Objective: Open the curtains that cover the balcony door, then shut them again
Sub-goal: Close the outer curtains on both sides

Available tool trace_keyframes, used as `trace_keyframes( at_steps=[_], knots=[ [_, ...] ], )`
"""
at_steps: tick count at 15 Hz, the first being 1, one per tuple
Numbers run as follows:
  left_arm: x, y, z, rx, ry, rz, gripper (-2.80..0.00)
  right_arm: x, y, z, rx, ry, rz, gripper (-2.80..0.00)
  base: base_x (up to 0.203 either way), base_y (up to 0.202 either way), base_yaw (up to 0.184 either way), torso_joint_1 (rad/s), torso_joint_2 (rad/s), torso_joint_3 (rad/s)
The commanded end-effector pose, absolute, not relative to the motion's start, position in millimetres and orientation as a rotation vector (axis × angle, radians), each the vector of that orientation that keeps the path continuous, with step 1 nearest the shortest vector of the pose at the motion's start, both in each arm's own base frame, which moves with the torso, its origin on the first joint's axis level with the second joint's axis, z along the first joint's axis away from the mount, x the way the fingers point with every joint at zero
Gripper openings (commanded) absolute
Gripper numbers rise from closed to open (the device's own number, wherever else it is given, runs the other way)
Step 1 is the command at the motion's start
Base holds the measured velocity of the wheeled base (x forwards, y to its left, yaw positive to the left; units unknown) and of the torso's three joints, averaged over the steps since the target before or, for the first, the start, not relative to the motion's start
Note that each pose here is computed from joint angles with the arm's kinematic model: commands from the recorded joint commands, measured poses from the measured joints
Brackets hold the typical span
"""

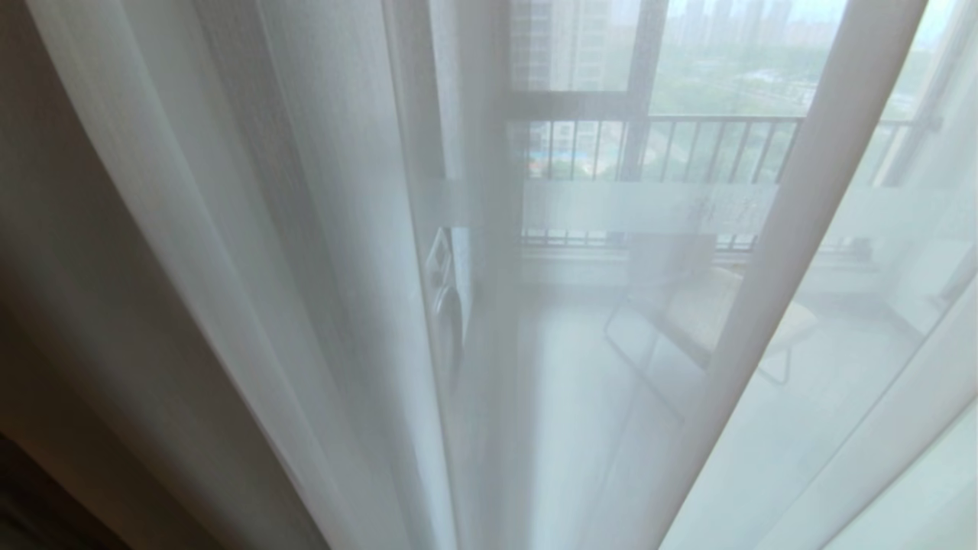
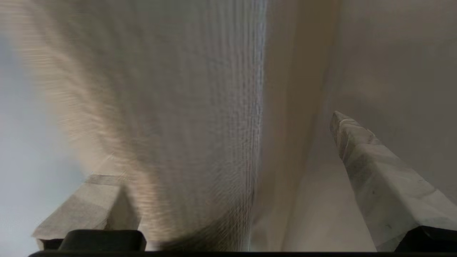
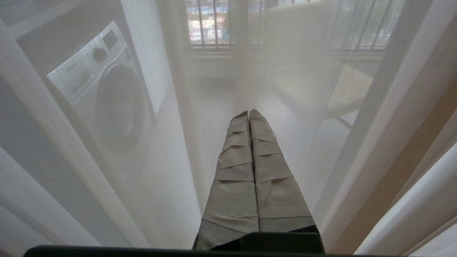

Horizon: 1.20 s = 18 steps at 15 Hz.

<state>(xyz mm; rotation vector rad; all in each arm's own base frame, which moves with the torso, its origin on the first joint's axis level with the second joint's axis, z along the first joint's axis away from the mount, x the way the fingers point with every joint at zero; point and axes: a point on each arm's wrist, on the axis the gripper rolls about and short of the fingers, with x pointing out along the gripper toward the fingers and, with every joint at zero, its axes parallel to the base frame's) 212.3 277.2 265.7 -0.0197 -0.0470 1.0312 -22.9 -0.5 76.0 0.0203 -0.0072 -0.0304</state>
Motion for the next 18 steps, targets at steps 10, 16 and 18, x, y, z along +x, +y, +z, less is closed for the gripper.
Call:
trace_keyframes(
  at_steps=[10,16,18],
  knots=[
    [237.4,298.7,255.2,-0.007,-0.084,1.000,-2.80,-22.8,-0.6,76.1,0.022,-0.006,-0.031,-2.80,0.000,0.000,0.000,0.000,0.00,0.000],
    [237.3,295.8,263.6,0.025,-0.150,0.947,-2.80,-22.8,-0.6,76.1,0.020,-0.006,-0.031,-2.80,0.000,0.000,0.000,0.000,0.00,0.000],
    [232.8,289.8,273.4,0.036,-0.171,0.910,-2.80,-22.8,-0.5,76.1,0.021,-0.006,-0.031,-2.80,0.000,0.000,0.000,0.000,0.00,0.000]
  ],
)
